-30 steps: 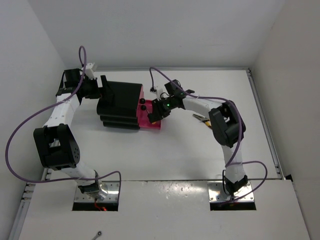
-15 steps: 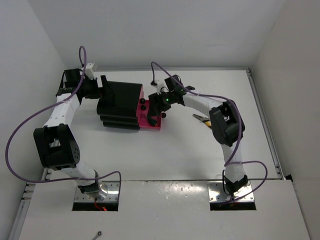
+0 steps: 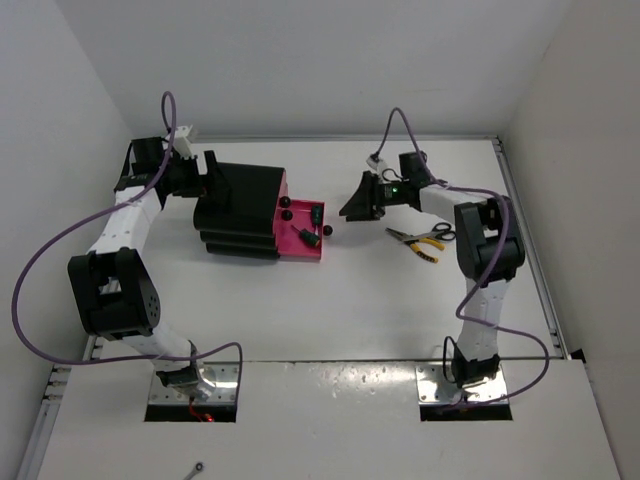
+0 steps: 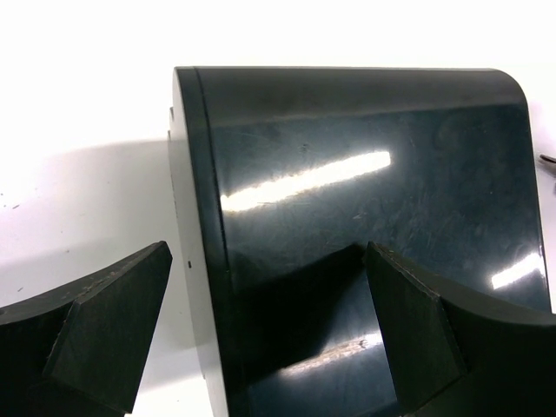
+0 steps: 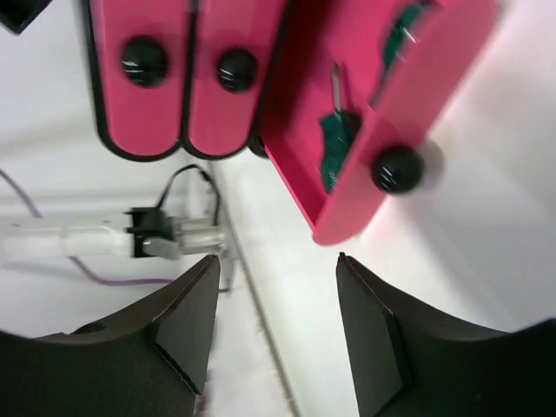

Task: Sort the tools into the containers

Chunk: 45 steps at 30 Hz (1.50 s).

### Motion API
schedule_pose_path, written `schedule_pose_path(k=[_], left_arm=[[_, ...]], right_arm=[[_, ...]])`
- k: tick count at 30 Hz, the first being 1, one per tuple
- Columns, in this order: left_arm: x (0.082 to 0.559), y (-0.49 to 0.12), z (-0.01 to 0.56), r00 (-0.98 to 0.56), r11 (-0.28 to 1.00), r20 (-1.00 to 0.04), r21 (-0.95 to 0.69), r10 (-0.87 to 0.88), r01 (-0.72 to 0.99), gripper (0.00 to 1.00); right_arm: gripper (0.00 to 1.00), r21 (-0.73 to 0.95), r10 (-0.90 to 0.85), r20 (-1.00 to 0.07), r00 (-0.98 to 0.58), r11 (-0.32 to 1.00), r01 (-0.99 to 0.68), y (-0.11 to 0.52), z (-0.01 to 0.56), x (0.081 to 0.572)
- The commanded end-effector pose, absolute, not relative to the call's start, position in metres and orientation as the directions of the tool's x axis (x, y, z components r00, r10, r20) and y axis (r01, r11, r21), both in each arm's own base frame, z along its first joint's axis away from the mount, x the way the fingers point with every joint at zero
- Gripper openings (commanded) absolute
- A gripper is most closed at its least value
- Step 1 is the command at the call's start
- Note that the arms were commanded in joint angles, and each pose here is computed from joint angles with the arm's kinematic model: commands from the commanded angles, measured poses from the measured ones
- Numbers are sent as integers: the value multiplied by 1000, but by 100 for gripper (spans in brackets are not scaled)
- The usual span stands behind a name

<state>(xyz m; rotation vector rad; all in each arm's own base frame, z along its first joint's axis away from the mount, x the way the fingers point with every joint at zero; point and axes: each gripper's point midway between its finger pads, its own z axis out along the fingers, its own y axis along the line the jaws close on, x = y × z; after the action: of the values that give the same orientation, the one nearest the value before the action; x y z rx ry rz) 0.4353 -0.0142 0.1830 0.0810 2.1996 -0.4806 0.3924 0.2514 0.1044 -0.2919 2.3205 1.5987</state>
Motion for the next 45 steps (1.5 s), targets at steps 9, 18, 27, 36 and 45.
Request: schedule_pose_path(k=[9,18,27,36,45], left_arm=[[415,-13,139,-731,940,-680,-284,-59,188,100],[415,-13,139,-731,940,-680,-284,-59,188,100],[415,-17,136,-737,938,-673,-287,-53,194,100],[415,-17,132,-743,938,-667,-290,-54,191,100],[416,-16,128,-750,941,-659,-286,-55,183,100]], right_arm=[[34,970,20,-61,-998,237,-55,264,75,378],[35,923,95,-29,-995,384,9,254,37,393],[41,921,98,5,-995,388,43,257,17,404],[45,938,62,-3,-998,346,18,273,16,409],[45,947,28,-10,-1000,321,0,290,13,408]])
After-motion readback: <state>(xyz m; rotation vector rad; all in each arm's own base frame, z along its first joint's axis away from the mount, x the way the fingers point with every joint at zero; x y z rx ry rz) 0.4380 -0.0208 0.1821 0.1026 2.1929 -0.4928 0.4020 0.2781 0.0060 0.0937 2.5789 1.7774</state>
